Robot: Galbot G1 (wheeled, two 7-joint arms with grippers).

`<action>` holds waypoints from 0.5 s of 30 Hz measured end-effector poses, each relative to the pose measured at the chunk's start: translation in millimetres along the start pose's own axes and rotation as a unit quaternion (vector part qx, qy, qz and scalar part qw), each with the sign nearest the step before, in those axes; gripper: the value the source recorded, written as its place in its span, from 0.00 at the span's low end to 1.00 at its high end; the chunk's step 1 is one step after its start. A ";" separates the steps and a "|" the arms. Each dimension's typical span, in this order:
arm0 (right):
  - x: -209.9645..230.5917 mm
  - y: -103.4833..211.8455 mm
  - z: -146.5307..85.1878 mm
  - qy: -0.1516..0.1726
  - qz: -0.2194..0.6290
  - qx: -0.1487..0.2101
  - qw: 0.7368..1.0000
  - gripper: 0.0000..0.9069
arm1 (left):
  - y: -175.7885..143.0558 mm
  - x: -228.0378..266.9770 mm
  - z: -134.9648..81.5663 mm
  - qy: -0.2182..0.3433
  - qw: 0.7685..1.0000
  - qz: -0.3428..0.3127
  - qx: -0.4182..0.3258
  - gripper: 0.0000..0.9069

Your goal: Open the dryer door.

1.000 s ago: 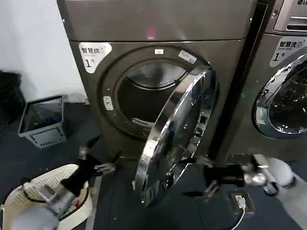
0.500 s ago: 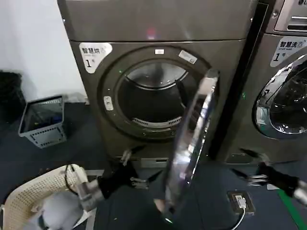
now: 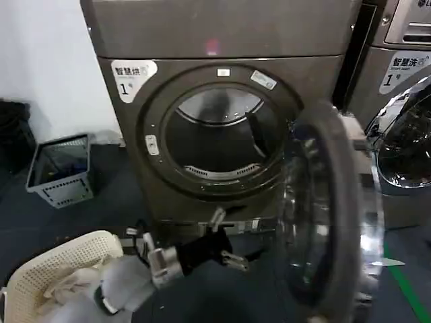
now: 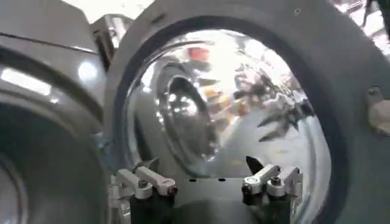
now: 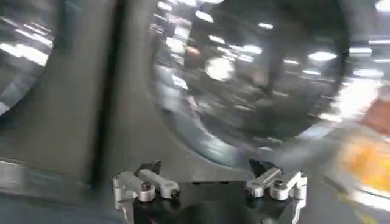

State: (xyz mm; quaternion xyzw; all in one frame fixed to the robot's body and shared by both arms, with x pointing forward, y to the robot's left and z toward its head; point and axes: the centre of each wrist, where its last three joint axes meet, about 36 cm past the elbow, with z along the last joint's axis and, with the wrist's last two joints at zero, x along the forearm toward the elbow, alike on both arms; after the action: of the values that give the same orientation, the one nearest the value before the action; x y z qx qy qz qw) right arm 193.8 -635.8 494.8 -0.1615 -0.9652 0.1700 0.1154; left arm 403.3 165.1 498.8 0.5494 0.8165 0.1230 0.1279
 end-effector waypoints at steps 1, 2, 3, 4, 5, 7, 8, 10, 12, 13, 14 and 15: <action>5.9 -4.3 2.6 0.004 0.010 0.001 1.000 1.00 | 0.7 -7.0 0.7 -0.005 1.000 0.005 -0.002 1.00; 11.7 -8.6 4.9 0.008 0.018 0.002 1.000 1.00 | 1.0 -13.2 1.2 -0.008 1.000 0.010 -0.004 1.00; 17.4 -12.9 6.6 0.012 0.027 0.003 1.000 1.00 | 1.3 -19.2 1.5 -0.012 1.000 0.014 -0.007 1.00; 23.0 -16.6 7.8 0.016 0.037 0.005 0.999 1.00 | 1.9 -25.9 2.2 -0.016 1.000 0.018 -0.010 1.00; 28.4 -19.9 8.9 0.022 0.048 0.008 0.999 1.00 | 2.3 -33.0 2.7 -0.020 0.999 0.022 -0.013 1.00; 40.9 -26.0 11.7 0.037 0.069 0.011 0.997 1.00 | 1.4 -46.0 5.0 -0.025 0.999 0.032 -0.019 1.00; 48.5 -29.1 13.7 0.045 0.081 0.014 0.996 1.00 | 0.7 -53.9 6.7 -0.028 0.999 0.036 -0.022 1.00; 63.3 -34.5 18.4 0.057 0.098 0.021 0.993 1.00 | -1.5 -67.6 9.6 -0.033 0.998 0.044 -0.030 1.00; 79.5 -39.8 24.2 0.070 0.114 0.037 0.990 1.00 | -4.6 -82.1 12.9 -0.035 0.997 0.051 -0.037 1.00; 87.1 -42.1 26.4 0.075 0.121 0.042 0.989 1.00 | -5.8 -89.1 14.7 -0.037 0.997 0.054 -0.040 1.00; 94.2 -44.1 28.3 0.079 0.128 0.045 0.988 1.00 | -7.7 -96.1 15.9 -0.039 0.997 0.057 -0.042 1.00; 101.5 -46.0 29.5 0.083 0.134 0.046 0.986 1.00 | -10.2 -103.4 17.6 -0.040 0.996 0.061 -0.046 1.00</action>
State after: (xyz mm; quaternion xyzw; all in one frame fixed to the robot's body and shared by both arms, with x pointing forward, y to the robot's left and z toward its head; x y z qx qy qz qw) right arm 79.6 -649.6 501.7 -0.2978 -0.9129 0.2145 0.1785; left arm 438.2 66.4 486.4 0.5961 0.7693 0.1454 0.1781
